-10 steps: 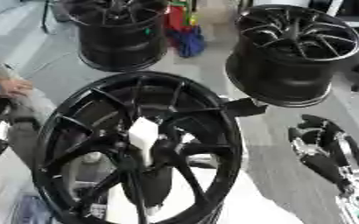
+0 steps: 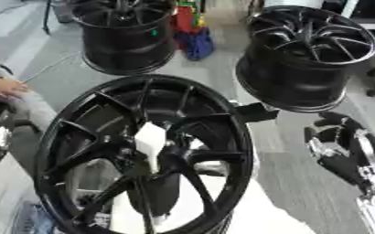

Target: Pull the pin out of the wheel hub.

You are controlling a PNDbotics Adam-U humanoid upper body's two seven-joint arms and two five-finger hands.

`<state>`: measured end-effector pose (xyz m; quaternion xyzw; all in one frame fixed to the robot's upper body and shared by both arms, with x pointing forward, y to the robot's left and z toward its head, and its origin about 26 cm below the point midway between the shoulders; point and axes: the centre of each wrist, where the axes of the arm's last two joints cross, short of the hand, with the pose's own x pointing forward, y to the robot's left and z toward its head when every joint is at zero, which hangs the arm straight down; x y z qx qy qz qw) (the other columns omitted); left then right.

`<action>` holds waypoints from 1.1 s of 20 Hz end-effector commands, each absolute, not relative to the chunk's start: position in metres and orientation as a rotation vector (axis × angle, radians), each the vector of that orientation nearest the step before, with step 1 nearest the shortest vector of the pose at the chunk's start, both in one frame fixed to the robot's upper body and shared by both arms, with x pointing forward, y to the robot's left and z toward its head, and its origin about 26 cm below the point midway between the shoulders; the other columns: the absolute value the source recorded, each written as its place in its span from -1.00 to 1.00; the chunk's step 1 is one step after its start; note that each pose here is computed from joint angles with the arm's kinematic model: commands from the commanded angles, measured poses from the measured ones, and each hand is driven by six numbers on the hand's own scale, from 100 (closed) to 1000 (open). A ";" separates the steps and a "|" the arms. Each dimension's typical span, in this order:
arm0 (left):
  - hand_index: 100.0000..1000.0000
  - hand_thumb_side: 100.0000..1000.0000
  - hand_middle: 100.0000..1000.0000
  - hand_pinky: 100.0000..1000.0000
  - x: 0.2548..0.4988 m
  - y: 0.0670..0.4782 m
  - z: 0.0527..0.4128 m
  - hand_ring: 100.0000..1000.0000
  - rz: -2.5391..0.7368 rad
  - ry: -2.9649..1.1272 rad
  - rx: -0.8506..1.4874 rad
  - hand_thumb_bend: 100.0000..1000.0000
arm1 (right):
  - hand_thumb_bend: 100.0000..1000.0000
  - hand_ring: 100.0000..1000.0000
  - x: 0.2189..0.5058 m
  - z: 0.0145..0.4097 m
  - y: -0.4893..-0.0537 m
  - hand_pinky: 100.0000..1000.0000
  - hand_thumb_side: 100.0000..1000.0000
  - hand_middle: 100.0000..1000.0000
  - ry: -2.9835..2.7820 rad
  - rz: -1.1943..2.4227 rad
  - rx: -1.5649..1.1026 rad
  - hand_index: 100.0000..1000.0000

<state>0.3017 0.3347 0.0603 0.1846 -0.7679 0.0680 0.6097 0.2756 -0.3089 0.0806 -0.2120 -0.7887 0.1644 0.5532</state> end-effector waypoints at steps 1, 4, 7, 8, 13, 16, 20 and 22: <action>0.36 -0.73 0.15 0.04 0.303 0.336 0.069 0.09 0.128 -1.801 0.433 -0.29 | -0.60 0.08 0.277 0.128 -0.317 0.23 -0.53 0.24 -1.942 0.589 -0.549 0.57; 0.36 -0.73 0.15 0.04 0.303 0.336 0.069 0.09 0.119 -1.800 0.432 -0.28 | -0.58 0.11 0.279 0.170 -0.312 0.26 -0.54 0.27 -1.990 0.806 -0.524 0.61; 0.36 -0.73 0.15 0.04 0.303 0.336 0.069 0.09 0.108 -1.799 0.428 -0.28 | -0.57 0.15 0.288 0.213 -0.298 0.31 -0.52 0.31 -2.019 1.123 -0.452 0.66; 0.36 -0.73 0.15 0.04 0.303 0.335 0.069 0.09 0.104 -1.798 0.426 -0.28 | -0.56 0.16 0.291 0.224 -0.293 0.32 -0.52 0.32 -2.018 1.214 -0.420 0.67; 0.36 -0.74 0.15 0.04 0.304 0.333 0.070 0.09 0.075 -1.802 0.412 -0.29 | -0.56 0.23 0.299 0.266 -0.255 0.37 -0.49 0.38 -1.931 1.633 -0.211 0.72; 0.36 -0.74 0.15 0.04 0.305 0.332 0.070 0.09 0.061 -1.802 0.409 -0.29 | -0.57 0.27 0.301 0.277 -0.232 0.40 -0.47 0.40 -1.843 1.794 -0.139 0.72; 0.36 -0.74 0.15 0.04 0.306 0.331 0.072 0.09 0.045 -1.807 0.404 -0.29 | -0.58 0.35 0.310 0.280 -0.207 0.44 -0.45 0.45 -1.725 1.939 -0.073 0.75; 0.36 -0.74 0.15 0.04 0.307 0.331 0.073 0.09 0.038 -1.811 0.401 -0.29 | -0.57 0.42 0.318 0.279 -0.198 0.49 -0.46 0.51 -1.670 2.001 -0.079 0.77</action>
